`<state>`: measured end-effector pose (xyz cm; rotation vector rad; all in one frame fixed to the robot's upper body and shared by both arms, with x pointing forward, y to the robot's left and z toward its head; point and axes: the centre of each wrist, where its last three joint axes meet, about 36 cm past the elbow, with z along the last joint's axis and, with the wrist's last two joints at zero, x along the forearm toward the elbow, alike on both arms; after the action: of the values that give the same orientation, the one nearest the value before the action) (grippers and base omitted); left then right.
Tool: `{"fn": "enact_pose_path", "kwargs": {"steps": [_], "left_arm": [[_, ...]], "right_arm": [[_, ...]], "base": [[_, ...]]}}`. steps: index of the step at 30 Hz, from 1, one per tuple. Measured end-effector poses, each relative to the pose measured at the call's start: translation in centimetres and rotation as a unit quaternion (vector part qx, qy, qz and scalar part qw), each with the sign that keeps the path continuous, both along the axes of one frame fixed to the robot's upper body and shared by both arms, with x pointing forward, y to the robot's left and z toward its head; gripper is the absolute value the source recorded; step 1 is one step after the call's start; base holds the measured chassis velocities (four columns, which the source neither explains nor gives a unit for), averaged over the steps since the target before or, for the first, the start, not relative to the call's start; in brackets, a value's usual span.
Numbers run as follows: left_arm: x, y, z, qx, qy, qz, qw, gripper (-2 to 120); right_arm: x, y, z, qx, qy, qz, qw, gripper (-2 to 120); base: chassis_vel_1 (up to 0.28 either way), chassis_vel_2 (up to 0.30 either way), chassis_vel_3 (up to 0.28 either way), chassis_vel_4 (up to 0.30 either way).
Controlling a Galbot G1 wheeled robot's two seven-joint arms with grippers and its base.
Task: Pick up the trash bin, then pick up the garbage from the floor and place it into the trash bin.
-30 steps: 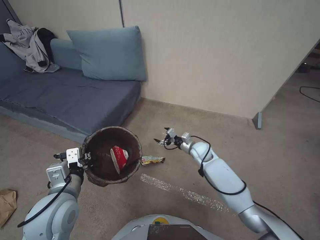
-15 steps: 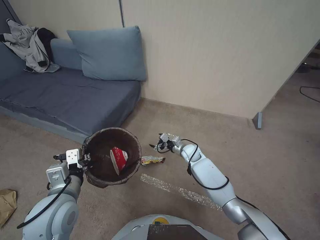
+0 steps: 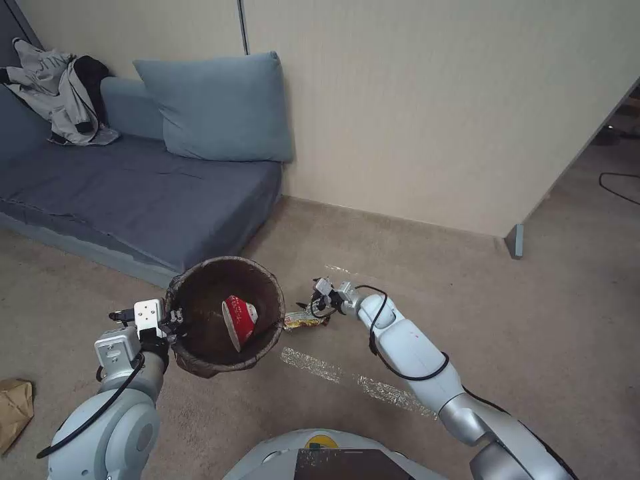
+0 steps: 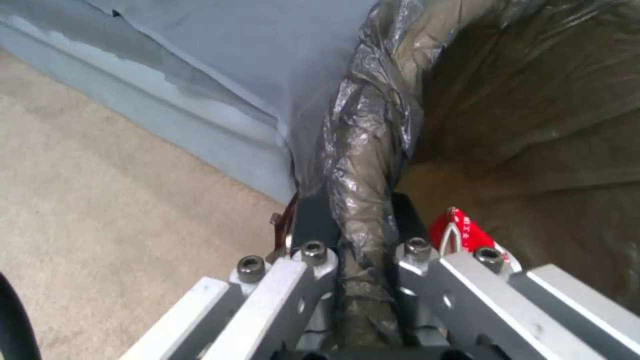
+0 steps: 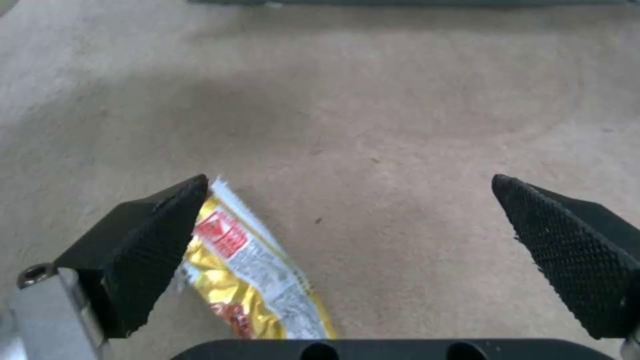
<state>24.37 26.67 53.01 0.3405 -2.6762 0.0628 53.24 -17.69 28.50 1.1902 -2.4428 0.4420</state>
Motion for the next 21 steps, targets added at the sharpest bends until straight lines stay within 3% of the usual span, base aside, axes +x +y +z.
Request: {"fn": "enact_pose_path", "kwargs": {"steps": [21], "left_arm": [[-0.2,-0.1,-0.2,0.003,0.007,0.003,1.0000,3]], "right_arm": [[0.4,2.1,-3.2,-0.041,0.021,0.064,0.997,100]], "base": [[0.000,0.000,0.000,0.000]]}}
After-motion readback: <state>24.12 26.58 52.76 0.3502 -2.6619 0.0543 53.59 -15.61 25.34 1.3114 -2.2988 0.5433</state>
